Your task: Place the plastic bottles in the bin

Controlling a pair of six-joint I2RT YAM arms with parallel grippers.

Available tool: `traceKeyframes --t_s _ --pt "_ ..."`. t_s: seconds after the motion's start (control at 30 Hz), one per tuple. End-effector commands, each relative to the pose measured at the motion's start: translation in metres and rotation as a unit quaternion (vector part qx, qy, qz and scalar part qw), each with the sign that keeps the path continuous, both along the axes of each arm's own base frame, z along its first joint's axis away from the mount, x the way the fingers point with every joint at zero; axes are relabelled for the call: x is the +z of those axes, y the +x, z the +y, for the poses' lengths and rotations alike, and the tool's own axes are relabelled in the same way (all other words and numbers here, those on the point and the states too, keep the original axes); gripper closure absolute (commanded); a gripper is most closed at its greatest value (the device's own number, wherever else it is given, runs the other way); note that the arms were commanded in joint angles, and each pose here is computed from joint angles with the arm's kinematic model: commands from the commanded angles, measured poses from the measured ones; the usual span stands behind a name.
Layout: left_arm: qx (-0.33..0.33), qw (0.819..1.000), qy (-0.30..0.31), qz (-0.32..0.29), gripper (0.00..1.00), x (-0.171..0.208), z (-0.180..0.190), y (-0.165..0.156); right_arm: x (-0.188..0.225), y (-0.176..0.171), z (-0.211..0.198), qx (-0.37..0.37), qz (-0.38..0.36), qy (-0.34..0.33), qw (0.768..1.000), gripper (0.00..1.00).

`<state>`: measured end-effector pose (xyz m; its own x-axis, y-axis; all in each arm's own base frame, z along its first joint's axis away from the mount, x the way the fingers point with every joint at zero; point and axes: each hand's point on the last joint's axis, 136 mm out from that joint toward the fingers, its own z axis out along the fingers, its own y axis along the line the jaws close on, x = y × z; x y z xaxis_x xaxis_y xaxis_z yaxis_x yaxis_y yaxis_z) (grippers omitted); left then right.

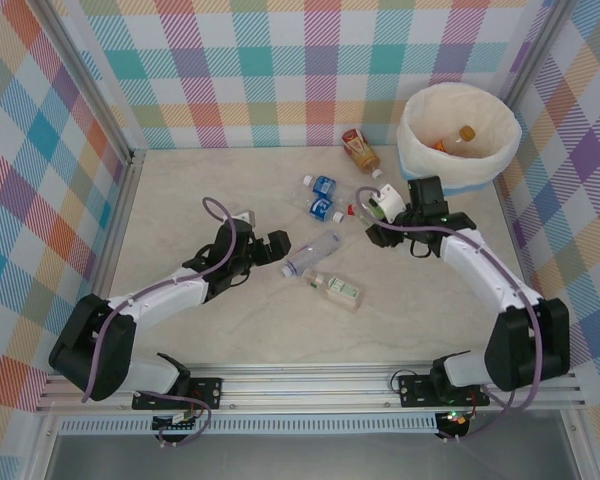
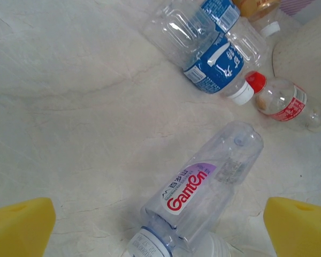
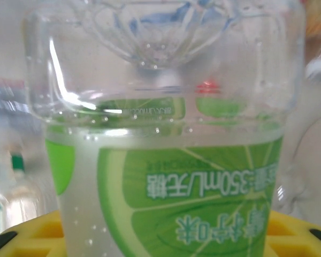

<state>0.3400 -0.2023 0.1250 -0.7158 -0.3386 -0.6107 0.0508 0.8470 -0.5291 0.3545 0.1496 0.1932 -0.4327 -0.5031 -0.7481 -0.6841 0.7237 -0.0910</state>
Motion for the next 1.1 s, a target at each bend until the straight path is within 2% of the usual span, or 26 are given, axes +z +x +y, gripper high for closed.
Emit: traceKeyframes --t_s 0.0,0.13,0.23,0.4,0.57,0.73,0.8,1.07 --pt "-0.014 1.0 -0.005 0.002 0.0 0.005 -0.005 0.005 0.068 0.01 0.015 -0.009 -0.1 0.106 0.989 0.51" --pt "-0.018 1.0 -0.009 0.009 0.0 0.003 -0.008 0.006 0.132 0.024 -0.005 -0.073 -0.207 0.153 0.963 0.47" --pt "-0.021 1.0 -0.01 0.014 0.0 0.0 -0.009 0.005 0.17 0.035 -0.024 -0.118 -0.255 0.17 0.944 0.48" --pt "-0.025 1.0 -0.01 0.014 0.0 0.001 -0.009 0.002 0.214 0.058 -0.062 -0.193 -0.303 0.17 0.917 0.48" --pt "-0.031 0.999 0.021 0.021 0.0 -0.001 -0.003 -0.001 0.249 0.08 -0.106 -0.255 -0.322 0.182 0.893 0.48" --pt "-0.035 0.999 0.027 0.018 0.0 0.0 -0.003 -0.002 0.256 0.106 -0.145 -0.326 -0.327 0.144 0.875 0.48" --pt "-0.042 0.999 0.026 0.018 0.0 0.0 -0.005 -0.002 0.253 0.116 -0.164 -0.361 -0.33 0.103 0.866 0.48" --pt "-0.079 0.994 0.074 0.032 0.0 -0.003 -0.006 -0.003 0.21 0.138 -0.228 -0.48 -0.311 0.017 0.82 0.47"
